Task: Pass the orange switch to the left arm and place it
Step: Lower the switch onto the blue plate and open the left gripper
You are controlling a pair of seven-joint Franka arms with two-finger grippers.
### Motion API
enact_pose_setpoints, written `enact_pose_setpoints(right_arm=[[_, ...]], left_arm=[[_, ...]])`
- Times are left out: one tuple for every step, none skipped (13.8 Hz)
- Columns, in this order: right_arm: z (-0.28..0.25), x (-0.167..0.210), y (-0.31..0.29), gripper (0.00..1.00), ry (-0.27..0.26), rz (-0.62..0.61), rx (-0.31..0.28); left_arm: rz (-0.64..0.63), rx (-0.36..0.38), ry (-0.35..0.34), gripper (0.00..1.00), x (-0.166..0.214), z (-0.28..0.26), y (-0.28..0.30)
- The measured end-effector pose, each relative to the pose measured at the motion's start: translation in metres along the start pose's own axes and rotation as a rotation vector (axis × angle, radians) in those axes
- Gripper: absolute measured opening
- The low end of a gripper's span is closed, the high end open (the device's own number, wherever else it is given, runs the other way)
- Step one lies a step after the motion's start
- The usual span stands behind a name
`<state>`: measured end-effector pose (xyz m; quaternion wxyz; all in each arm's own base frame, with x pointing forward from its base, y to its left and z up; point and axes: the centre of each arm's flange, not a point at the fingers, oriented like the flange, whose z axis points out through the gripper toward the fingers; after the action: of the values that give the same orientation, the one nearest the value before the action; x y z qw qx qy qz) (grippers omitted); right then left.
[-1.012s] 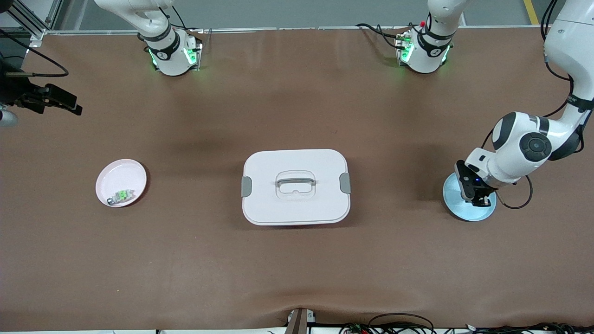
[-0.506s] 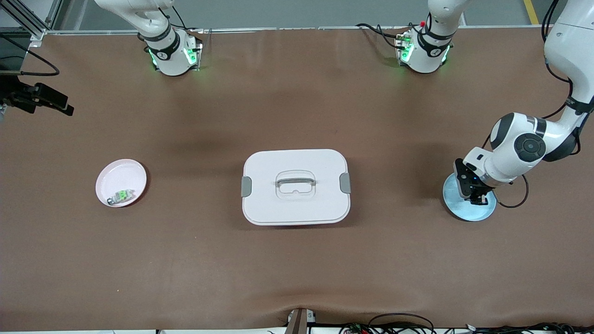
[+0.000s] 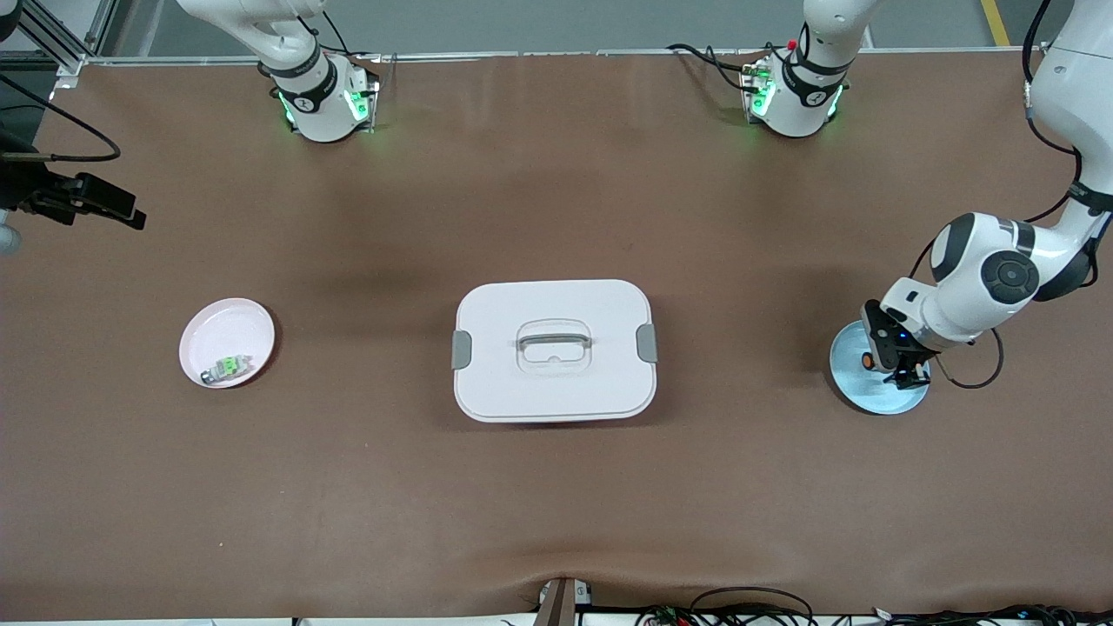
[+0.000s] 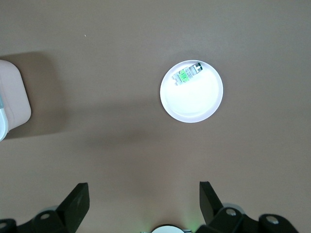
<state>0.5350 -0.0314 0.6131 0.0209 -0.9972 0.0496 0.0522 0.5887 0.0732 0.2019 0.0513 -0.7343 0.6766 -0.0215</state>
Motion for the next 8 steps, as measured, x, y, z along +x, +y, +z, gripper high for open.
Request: enact_pose_setpoints(right_arm=[[-0.001,0.000,0.000,1.00,0.001,0.000,0.000],[-0.001,0.000,0.001,1.00,0.002,0.002,0.000],[-0.002,0.000,0.003,1.00,0.004,0.005,0.001],[-0.003,0.000,0.005,1.00,0.006,0.010,0.001],[-0.004,0.000,0.008,1.00,0.008,0.015,0.002],[-0.005,0.000,0.010,1.00,0.010,0.019,0.002],[-0.007,0.000,0.012,1.00,0.014,0.022,0.002],[-0.009,0.000,0.013,1.00,0.018,0.026,0.001]], left_arm=[[-0.025,0.013,0.003,0.98,-0.002,-0.005,-0.006],[-0.061,0.024,0.015,1.00,-0.002,-0.012,-0.012],[-0.100,0.032,0.032,1.00,-0.003,-0.020,-0.019],[-0.138,0.038,0.049,1.00,-0.004,-0.029,-0.026],[-0.175,0.039,0.059,1.00,-0.006,-0.042,-0.035],[-0.216,0.030,0.060,1.00,-0.007,-0.059,-0.046],[-0.251,0.018,0.052,1.00,-0.004,-0.079,-0.056],[-0.282,0.004,0.041,1.00,0.002,-0.102,-0.066]])
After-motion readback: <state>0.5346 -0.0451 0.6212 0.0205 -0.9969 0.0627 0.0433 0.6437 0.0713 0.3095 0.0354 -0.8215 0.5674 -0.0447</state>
